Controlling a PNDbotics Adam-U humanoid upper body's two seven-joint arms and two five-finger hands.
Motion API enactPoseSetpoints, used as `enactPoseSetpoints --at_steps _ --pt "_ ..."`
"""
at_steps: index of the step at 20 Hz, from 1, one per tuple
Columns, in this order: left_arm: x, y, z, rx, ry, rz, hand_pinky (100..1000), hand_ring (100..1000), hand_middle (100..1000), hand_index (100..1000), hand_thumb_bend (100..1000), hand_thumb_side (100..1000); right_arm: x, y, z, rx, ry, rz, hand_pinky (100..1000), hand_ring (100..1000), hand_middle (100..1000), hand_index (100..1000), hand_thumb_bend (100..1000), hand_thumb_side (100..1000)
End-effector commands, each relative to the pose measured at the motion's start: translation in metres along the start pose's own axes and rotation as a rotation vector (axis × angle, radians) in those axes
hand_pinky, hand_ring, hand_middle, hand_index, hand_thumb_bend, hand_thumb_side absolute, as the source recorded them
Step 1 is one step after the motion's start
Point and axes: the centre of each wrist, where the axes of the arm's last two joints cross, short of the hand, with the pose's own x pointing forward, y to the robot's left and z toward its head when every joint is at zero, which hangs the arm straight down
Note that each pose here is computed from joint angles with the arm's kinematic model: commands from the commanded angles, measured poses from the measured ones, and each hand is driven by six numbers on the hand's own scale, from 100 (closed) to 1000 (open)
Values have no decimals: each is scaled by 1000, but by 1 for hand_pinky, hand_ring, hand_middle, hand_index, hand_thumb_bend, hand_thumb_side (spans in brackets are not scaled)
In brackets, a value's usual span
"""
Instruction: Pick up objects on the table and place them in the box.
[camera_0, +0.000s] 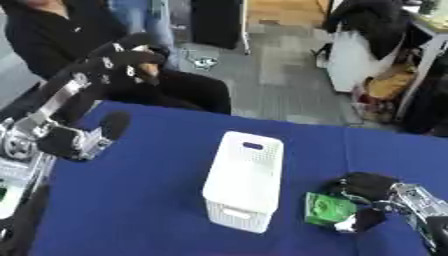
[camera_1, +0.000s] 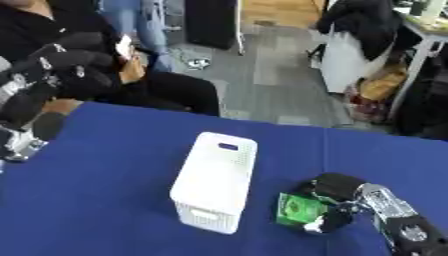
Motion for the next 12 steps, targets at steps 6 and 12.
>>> enactPoseSetpoints --at_steps 6,12 --pt "3 5 -5 -14 -24 -18 700 899 976 929 100 681 -3 4 3 -77 -21 35 221 348 254 375 630 1000" --pt "3 5 -5 -16 -25 -18 700 899 976 929 100 679 -2 1 3 -202 -11 67 100 229 166 299 637 880"
